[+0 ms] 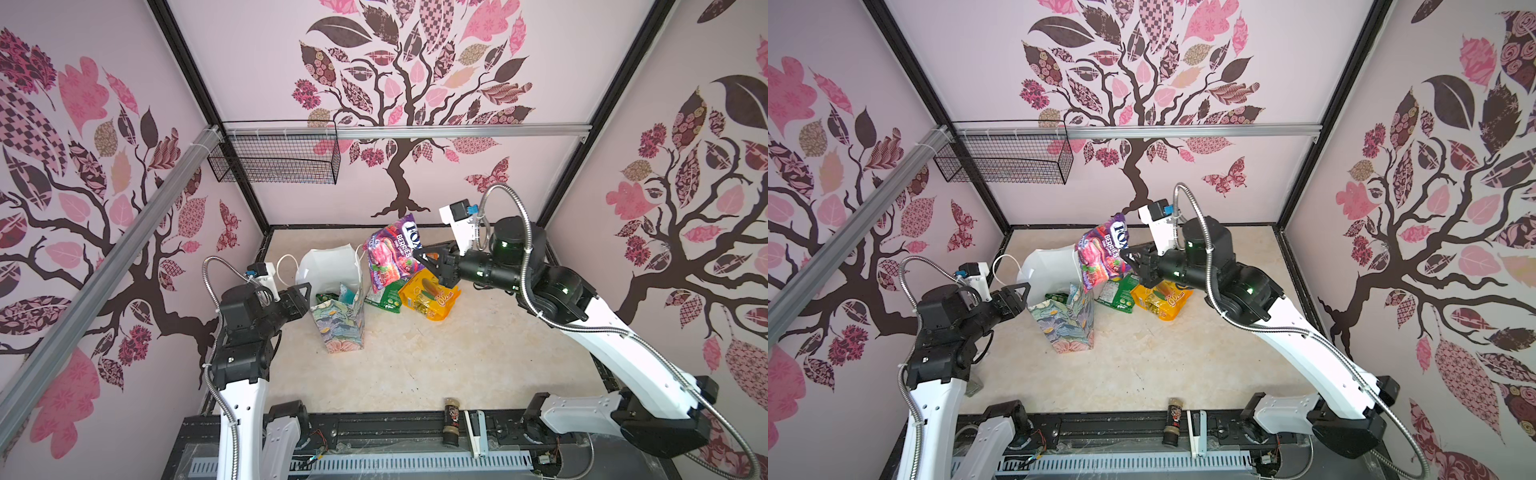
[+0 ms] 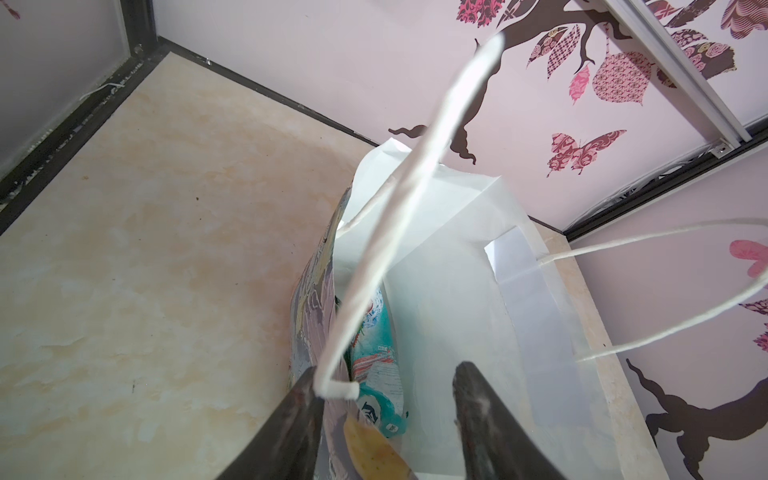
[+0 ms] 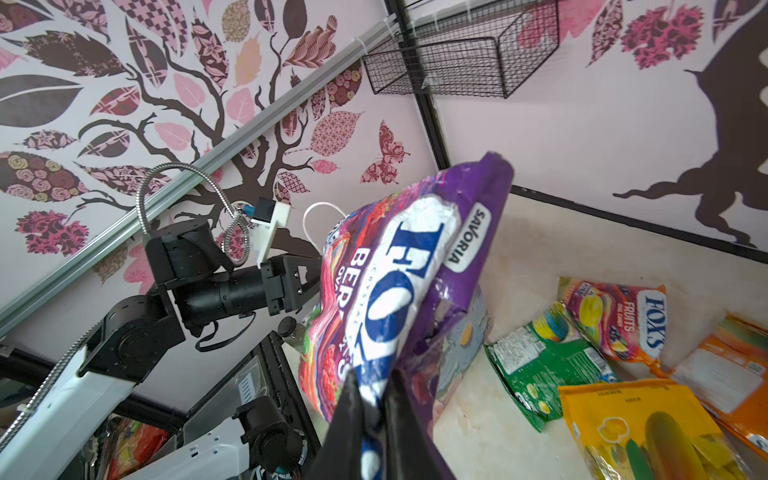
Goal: Place the snacks into the paper bag
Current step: 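Carry the purple Berries bag toward the paper bag with the right gripper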
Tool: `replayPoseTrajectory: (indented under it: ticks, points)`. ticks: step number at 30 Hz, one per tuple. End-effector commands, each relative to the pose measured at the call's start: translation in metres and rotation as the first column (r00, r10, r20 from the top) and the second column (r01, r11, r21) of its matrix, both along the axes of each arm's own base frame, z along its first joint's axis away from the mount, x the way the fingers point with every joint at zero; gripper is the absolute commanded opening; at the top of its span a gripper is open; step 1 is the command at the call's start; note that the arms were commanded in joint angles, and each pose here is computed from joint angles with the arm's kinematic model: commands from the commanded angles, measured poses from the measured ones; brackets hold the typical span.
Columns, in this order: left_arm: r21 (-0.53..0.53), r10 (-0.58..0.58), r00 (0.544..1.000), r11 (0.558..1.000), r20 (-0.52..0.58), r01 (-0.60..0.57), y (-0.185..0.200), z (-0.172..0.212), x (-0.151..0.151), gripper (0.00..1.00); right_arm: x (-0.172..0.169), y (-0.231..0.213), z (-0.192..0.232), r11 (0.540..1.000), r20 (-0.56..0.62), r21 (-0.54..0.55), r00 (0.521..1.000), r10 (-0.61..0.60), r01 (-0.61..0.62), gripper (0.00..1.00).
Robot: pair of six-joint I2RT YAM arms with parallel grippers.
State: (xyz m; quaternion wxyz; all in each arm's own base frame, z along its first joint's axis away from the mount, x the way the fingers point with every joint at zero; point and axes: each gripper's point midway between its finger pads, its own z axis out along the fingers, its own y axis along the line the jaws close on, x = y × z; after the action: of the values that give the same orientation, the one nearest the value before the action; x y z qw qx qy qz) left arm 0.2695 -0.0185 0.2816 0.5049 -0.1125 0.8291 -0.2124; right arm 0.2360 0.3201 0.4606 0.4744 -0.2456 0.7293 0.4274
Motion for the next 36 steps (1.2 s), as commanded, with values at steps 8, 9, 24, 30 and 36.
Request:
replayPoseTrajectory:
  ticks: [8, 9, 24, 30, 36]
  points:
    - [0.001, -0.001, 1.000, 1.000, 0.017, 0.001, 0.000, -0.002, 0.001, 0.54, -0.018, 0.066, 0.028, 0.997, 0.126, -0.073, 0.992, 0.026, -0.017, 0.00]
    - [0.001, -0.002, 1.000, 1.000, 0.019, 0.002, 0.000, -0.002, 0.001, 0.54, -0.017, 0.070, 0.027, 0.997, 0.120, -0.076, 0.992, 0.027, -0.018, 0.00]
    - [-0.004, -0.002, 1.000, 1.000, 0.019, 0.002, 0.000, -0.003, 0.001, 0.54, 0.016, 0.115, 0.002, 0.942, 0.224, -0.264, 0.963, -0.151, 0.209, 0.00]
    - [-0.003, -0.002, 1.000, 1.000, 0.023, 0.002, 0.000, -0.001, 0.001, 0.54, 0.030, 0.129, -0.015, 0.914, 0.252, -0.322, 0.953, -0.169, 0.247, 0.00]
    - [0.000, 0.002, 1.000, 1.000, 0.022, -0.002, 0.001, -0.002, 0.000, 0.54, 0.036, 0.138, -0.029, 0.900, 0.261, -0.352, 0.950, -0.170, 0.257, 0.00]
